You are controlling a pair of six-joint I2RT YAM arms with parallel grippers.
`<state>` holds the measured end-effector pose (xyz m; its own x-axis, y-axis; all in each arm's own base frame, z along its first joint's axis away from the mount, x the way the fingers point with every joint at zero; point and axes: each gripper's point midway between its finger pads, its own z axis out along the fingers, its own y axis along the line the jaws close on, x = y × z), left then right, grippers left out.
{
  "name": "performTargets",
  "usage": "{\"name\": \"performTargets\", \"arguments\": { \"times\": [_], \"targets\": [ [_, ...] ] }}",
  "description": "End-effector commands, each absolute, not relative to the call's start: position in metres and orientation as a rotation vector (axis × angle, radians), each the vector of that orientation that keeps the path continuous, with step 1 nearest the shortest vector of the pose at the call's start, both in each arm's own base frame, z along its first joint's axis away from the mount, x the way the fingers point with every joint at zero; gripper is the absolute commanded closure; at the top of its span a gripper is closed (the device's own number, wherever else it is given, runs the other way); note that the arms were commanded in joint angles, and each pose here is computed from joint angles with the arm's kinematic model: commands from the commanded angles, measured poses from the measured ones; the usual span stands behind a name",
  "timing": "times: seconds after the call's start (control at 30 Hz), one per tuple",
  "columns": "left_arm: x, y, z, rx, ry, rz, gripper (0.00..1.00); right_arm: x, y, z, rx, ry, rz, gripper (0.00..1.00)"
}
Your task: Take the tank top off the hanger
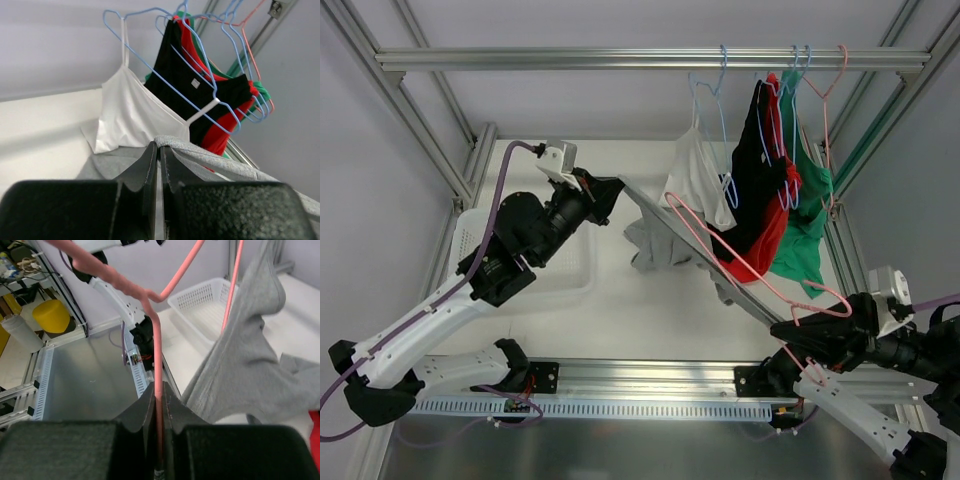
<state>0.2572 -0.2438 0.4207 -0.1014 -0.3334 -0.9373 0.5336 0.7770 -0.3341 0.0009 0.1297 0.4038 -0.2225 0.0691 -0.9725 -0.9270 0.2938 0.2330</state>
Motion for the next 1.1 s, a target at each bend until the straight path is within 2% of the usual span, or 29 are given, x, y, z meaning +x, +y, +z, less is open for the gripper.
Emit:
{"name": "performTargets", "arguments": {
  "times": [0.0, 0.17, 0.2, 0.3, 0.47, 0.6, 0.67, 0.77, 0.83, 0.87, 0.9, 0.93, 0.97, 1.0, 1.07],
  "targets": [
    [0.244, -0.226, 0.46, 0.097, 1.41, -0.811, 1.0, -0.027, 0.126, 0.434, -0.961, 1.229, 1.199, 1.0],
    [0.19, -0.244, 0.457, 0.341, 1.36, -1.031, 1.0, 0.001, 0.139, 0.471, -0.849, 1.135, 1.166, 1.0],
    [0.166, -0.253, 0.454, 0.462, 1.339, -1.125, 1.0, 0.011, 0.141, 0.477, -0.809, 1.13, 1.156, 1.0],
    [0.123, -0.278, 0.42, 0.734, 1.331, -1.312, 1.0, 0.037, 0.163, 0.491, -0.753, 1.067, 1.169, 1.0],
    [0.094, -0.304, 0.336, 0.933, 1.448, -1.481, 1.0, 0.065, 0.196, 0.527, -0.678, 0.848, 1.25, 1.0],
    [0.09, -0.318, 0.266, 0.944, 1.626, -1.468, 1.0, 0.075, 0.205, 0.555, -0.642, 0.737, 1.269, 1.0],
    [0.11, -0.319, 0.234, 0.816, 1.758, -1.366, 1.0, 0.08, 0.2, 0.567, -0.588, 0.754, 1.258, 1.0],
    [0.136, -0.309, 0.191, 0.651, 1.93, -1.204, 1.0, 0.109, 0.199, 0.547, -0.493, 0.995, 1.203, 1.0],
    [0.142, -0.305, 0.19, 0.612, 1.956, -1.159, 0.98, 0.131, 0.204, 0.507, -0.455, 1.218, 1.141, 1.0],
    [0.144, -0.302, 0.188, 0.607, 1.975, -1.131, 0.63, 0.141, 0.202, 0.497, -0.415, 1.278, 1.106, 1.0],
    [0.146, -0.302, 0.201, 0.602, 1.957, -1.127, 0.5, 0.146, 0.205, 0.478, -0.412, 1.361, 1.09, 1.0],
    [0.147, -0.3, 0.206, 0.614, 1.946, -1.106, 0.43, 0.153, 0.209, 0.467, -0.399, 1.42, 1.088, 1.0],
    [0.149, -0.291, 0.209, 0.603, 1.961, -1.062, 0.2, 0.159, 0.21, 0.457, -0.372, 1.469, 1.075, 1.0],
    [0.151, -0.288, 0.224, 0.594, 1.942, -1.044, 0.02, 0.164, 0.211, 0.445, -0.351, 1.539, 1.058, 1.0],
    [0.152, -0.274, 0.243, 0.581, 1.901, -0.999, 0.01, 0.178, 0.219, 0.43, -0.306, 1.636, 1.032, 1.0]
  ]
}}
